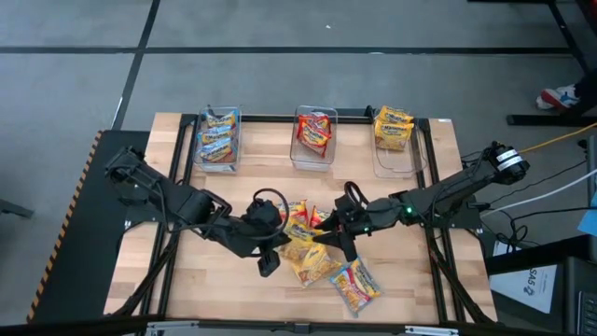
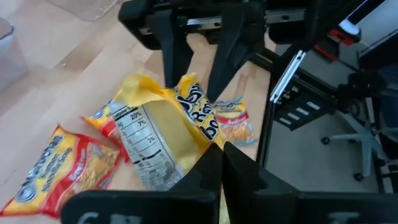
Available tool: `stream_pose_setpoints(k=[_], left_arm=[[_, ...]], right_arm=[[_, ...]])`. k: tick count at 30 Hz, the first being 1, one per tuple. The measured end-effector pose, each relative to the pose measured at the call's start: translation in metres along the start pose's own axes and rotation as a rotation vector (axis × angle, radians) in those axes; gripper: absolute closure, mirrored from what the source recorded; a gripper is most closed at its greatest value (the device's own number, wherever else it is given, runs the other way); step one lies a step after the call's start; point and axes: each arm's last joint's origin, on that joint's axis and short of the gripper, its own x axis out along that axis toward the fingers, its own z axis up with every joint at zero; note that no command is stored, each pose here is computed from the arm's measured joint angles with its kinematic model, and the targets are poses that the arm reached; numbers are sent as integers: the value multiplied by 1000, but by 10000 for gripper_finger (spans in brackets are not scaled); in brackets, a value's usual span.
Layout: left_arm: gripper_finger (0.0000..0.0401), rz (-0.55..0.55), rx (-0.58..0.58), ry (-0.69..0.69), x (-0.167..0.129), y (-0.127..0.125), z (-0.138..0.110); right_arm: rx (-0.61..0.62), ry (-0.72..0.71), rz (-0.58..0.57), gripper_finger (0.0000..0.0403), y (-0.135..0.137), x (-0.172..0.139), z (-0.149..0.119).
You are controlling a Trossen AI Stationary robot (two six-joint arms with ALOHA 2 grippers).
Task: Sort Maruchan noodles
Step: Put the yellow noodle pack in the right transparent basket
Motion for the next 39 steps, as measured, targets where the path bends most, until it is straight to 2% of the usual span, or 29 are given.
stream_pose_setpoints(k=[4,12,22,26,29,33,39], left_arm=[[401,-20,-8,31,6,-1,-1],[401,-10,-32,50,11,1,-2],[354,55,-174,85,-27,24,8],[346,80,-179,125,-47,35,9],[345,109,-175,185,-55,42,5],[345,126,-164,232,-62,45,0],[345,153,-133,260,-61,44,-5]], right_arm=[[0,2,0,246,0,0,0],[-5,21,23,390,1,0,-1],[-42,-20,66,401,5,0,4],[-107,-93,10,402,7,-6,16],[-188,-179,-128,402,6,-19,35],[-309,-240,-457,402,-2,-46,62],[-391,-168,-865,403,-19,-107,95]])
